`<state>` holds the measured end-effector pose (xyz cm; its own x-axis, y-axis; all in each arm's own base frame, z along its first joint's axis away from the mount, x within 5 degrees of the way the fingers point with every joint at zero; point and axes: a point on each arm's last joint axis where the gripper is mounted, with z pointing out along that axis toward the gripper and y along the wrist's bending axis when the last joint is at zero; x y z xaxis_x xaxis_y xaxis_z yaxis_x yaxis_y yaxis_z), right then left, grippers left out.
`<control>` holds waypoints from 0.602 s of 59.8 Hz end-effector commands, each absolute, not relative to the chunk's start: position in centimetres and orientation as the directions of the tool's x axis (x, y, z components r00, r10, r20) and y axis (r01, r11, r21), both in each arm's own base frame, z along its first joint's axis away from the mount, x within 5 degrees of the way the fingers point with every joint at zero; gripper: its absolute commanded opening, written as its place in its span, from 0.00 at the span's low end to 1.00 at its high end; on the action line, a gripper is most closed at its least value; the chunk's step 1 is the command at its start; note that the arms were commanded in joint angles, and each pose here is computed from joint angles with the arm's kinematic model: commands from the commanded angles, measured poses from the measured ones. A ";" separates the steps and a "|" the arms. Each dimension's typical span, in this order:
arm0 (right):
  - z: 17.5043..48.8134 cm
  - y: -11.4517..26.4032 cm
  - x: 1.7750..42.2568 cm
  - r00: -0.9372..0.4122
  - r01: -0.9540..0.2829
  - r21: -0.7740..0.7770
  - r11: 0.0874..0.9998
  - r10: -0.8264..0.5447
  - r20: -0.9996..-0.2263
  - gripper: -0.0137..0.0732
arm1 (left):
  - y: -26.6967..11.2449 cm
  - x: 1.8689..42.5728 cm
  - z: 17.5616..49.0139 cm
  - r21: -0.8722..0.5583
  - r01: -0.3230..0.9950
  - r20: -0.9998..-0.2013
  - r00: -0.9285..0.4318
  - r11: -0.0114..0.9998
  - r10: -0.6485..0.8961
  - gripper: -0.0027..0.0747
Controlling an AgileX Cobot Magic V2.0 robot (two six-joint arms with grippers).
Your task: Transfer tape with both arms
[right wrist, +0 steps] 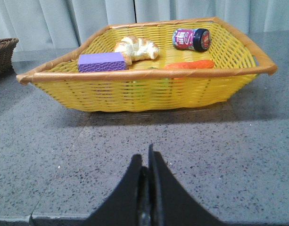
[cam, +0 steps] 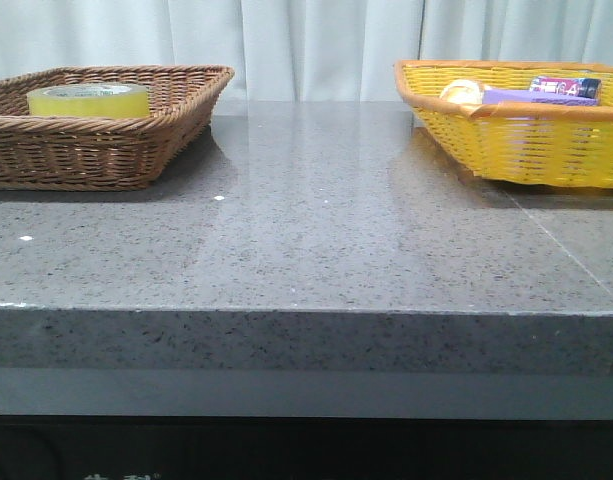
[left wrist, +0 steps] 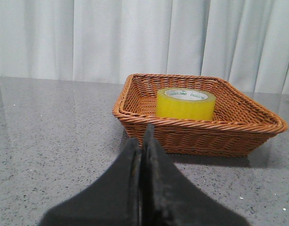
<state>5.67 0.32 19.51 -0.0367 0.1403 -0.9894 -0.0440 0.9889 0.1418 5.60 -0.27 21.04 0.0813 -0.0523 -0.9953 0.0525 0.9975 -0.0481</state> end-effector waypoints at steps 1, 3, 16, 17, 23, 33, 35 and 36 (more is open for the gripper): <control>21.4 0.2 5.3 0.109 -0.047 0.139 0.989 0.143 -0.984 0.08 | -0.2 5.6 20.6 -0.060 0.049 -0.988 0.139 0.997 -0.066 0.01; 21.4 0.2 5.3 0.109 -0.047 0.139 0.989 0.143 -0.984 0.08 | -0.2 5.6 20.6 -0.060 0.049 -0.988 0.139 0.997 -0.066 0.01; 21.4 0.2 5.3 0.109 -0.047 0.139 0.989 0.143 -0.984 0.08 | -0.2 5.6 20.6 -0.060 0.049 -0.988 0.139 0.997 -0.066 0.01; 21.4 0.2 5.3 0.109 -0.047 0.139 0.989 0.143 -0.984 0.08 | -0.2 5.6 20.6 -0.060 0.049 -0.988 0.139 0.997 -0.066 0.01; 21.6 0.1 5.3 0.135 -0.046 0.139 0.989 0.144 -0.980 0.08 | -0.2 5.6 20.6 -0.060 0.049 -0.988 0.139 0.997 -0.066 0.01; 22.2 0.1 5.2 0.193 -0.047 0.135 0.990 0.141 -0.971 0.08 | -0.2 5.6 20.6 -0.060 0.049 -0.988 0.139 0.997 -0.066 0.01; 22.2 0.1 5.2 0.195 -0.047 0.131 0.990 0.138 -0.971 0.08 | -0.2 5.6 20.6 -0.060 0.049 -0.988 0.139 0.997 -0.066 0.01; 22.2 0.1 5.2 0.195 -0.046 0.130 0.990 0.136 -0.971 0.08 | -0.2 5.6 20.6 -0.060 0.049 -0.988 0.139 0.997 -0.066 0.01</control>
